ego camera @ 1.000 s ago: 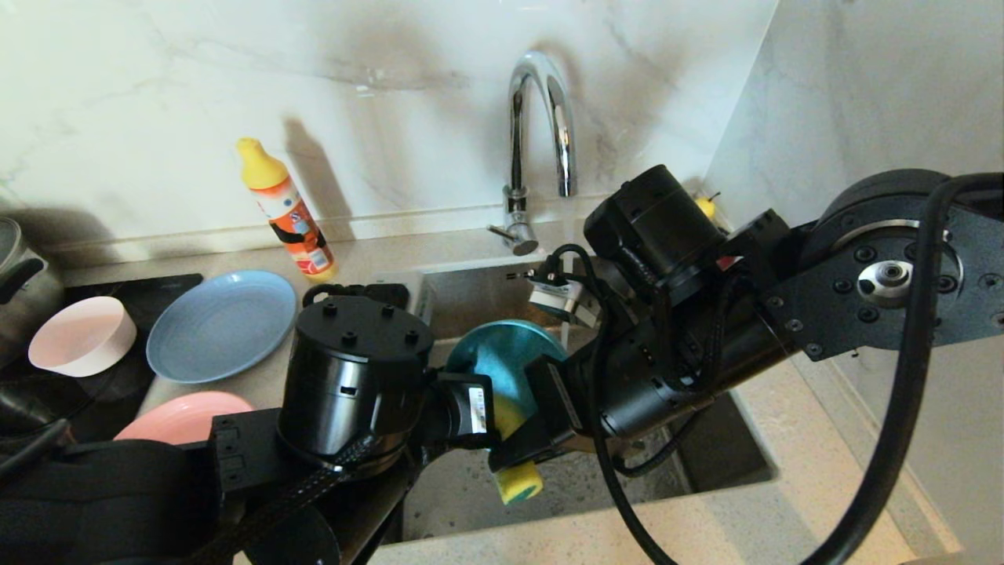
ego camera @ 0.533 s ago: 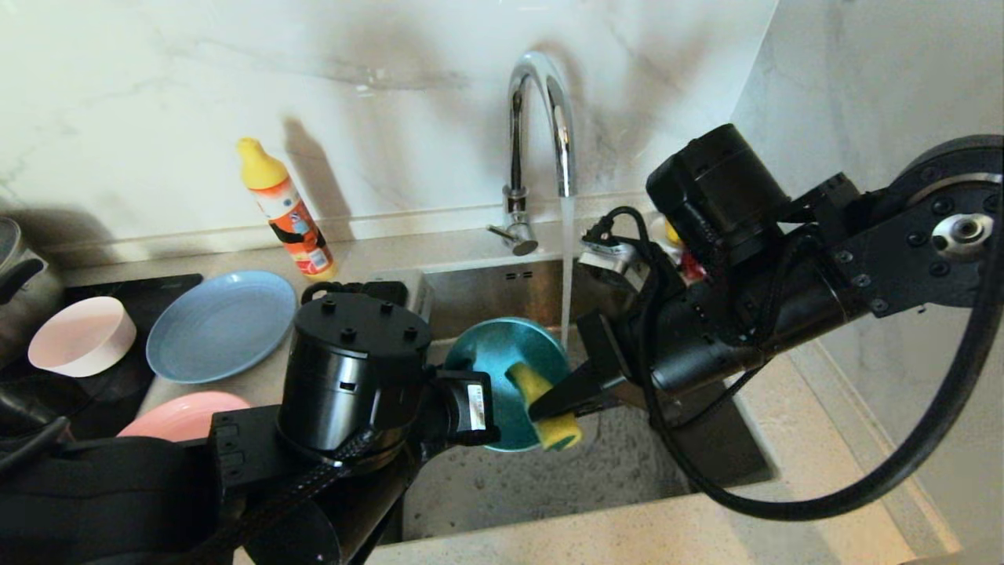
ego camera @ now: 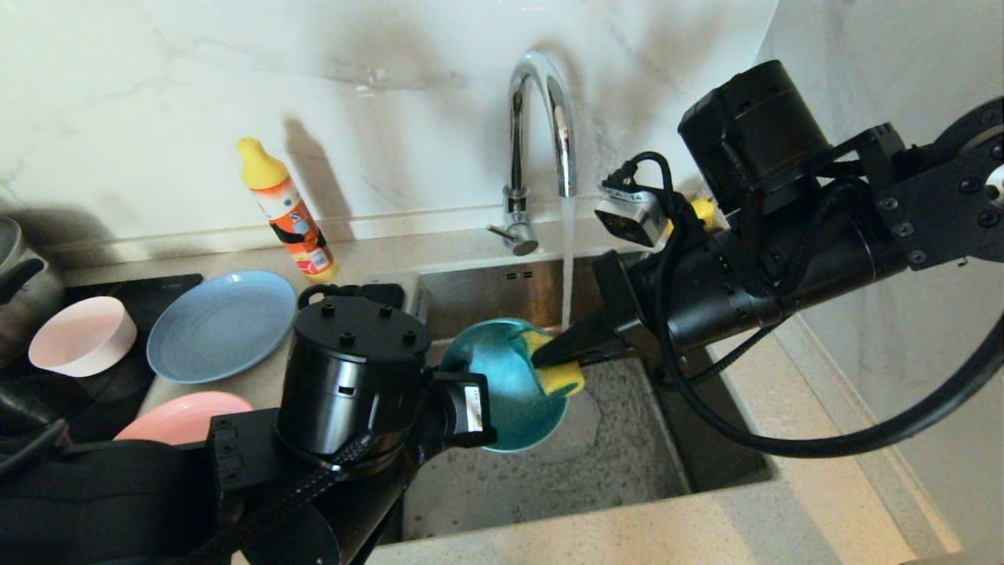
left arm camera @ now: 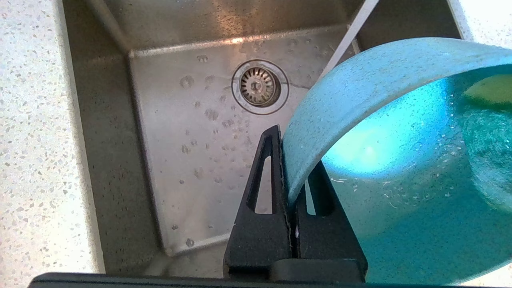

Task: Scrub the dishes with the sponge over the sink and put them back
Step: Wipe the bowl

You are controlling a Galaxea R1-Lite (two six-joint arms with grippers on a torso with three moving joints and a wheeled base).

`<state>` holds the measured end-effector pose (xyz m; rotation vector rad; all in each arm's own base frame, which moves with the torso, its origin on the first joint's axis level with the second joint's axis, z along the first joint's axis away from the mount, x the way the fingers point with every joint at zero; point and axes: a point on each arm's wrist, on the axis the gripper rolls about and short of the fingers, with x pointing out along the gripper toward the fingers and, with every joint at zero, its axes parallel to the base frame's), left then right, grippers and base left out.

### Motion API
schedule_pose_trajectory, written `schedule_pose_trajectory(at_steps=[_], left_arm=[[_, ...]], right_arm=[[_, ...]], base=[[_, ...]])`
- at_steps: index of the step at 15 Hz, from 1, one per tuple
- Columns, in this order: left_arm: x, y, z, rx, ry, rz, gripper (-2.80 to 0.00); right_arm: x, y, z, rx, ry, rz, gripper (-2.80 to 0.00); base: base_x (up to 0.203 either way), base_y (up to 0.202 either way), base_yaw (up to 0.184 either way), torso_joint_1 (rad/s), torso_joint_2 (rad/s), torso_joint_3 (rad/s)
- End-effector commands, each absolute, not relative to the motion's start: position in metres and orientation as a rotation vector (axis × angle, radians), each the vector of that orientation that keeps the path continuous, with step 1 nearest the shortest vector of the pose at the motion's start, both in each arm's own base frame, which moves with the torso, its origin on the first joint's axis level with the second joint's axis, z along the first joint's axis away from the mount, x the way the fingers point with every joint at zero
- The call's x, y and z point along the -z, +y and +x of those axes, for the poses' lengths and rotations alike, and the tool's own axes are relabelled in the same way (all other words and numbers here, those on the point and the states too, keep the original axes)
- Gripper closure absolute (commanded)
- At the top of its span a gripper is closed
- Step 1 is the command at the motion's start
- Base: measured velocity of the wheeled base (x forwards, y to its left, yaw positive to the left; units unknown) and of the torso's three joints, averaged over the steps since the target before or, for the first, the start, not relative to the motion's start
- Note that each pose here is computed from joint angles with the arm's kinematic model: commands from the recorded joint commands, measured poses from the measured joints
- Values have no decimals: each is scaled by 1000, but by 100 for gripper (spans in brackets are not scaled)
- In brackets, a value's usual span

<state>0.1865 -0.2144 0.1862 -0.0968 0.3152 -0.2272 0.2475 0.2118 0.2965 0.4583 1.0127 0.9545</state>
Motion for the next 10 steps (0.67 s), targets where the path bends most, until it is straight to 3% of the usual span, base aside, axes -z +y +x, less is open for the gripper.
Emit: schedule_pose_trajectory(at_steps=[1,10], left_arm=[[-187,-214,187,225,312,-101,0],[-192,-210,185,221,299,-122,0]], right_arm=[[-290,221,251,-964,1040,449,0],[-259,250,244,-975,1169,399,0]], base=[[0,0,0,0,0,0],[0,0,0,0,0,0]])
